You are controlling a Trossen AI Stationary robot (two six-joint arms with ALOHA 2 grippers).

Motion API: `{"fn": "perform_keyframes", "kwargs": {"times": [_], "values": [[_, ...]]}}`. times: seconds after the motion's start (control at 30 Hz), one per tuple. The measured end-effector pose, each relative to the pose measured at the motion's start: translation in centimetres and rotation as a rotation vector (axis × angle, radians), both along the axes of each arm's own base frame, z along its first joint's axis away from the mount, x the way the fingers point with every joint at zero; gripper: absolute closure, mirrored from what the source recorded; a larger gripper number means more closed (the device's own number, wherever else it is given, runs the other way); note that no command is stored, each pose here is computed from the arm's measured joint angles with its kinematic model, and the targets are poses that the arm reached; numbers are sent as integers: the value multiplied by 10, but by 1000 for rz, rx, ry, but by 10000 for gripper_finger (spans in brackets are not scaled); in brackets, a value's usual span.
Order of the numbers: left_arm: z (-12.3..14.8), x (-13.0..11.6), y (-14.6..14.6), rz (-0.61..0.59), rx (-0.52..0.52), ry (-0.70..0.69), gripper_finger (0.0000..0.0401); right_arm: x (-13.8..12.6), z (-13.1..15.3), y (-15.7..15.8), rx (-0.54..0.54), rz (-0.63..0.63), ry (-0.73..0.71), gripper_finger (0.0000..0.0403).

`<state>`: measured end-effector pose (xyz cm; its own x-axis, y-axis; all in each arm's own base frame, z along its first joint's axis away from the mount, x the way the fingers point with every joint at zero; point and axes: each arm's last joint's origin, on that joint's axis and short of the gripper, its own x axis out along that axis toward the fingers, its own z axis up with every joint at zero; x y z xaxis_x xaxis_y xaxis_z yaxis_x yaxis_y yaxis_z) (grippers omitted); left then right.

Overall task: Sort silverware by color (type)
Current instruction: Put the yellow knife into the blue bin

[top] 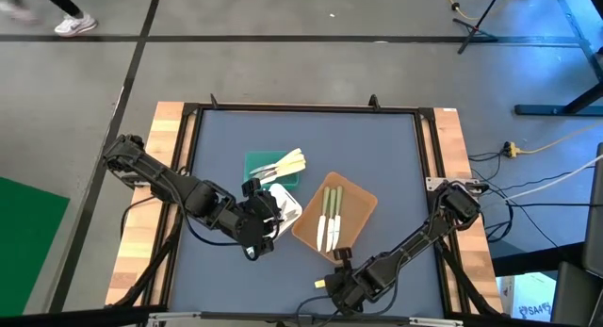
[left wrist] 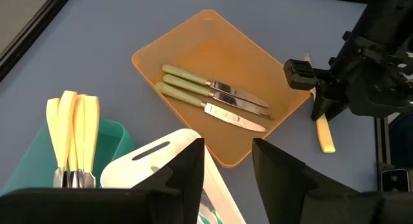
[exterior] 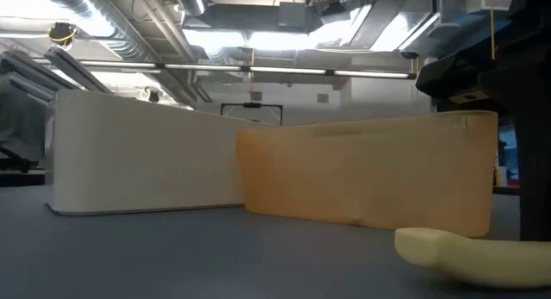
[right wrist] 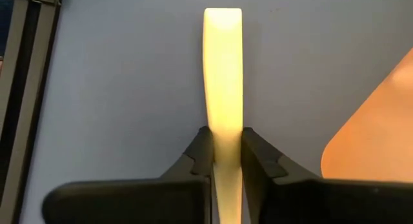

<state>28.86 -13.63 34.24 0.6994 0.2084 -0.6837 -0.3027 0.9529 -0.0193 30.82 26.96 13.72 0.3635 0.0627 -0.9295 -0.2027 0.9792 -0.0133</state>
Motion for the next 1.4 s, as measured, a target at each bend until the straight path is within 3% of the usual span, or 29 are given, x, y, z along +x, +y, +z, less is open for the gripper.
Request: {"fn": "perform_keyframes", "kwargs": {"times": [0.5,0.87,1.07,1.4], "values": [[0,-2,-4,-18,-5,3,277,-1,7,-1,-4,-6,-21,373],[0,-8,-17,-62,-5,3,277,7,38,6,6,-1,-28,373],[0,-14,-26,-96,-5,3,277,12,65,9,-45,34,-52,372],[-1,-27,-46,-172,-1,10,277,21,112,-3,-260,80,-121,372]]}}
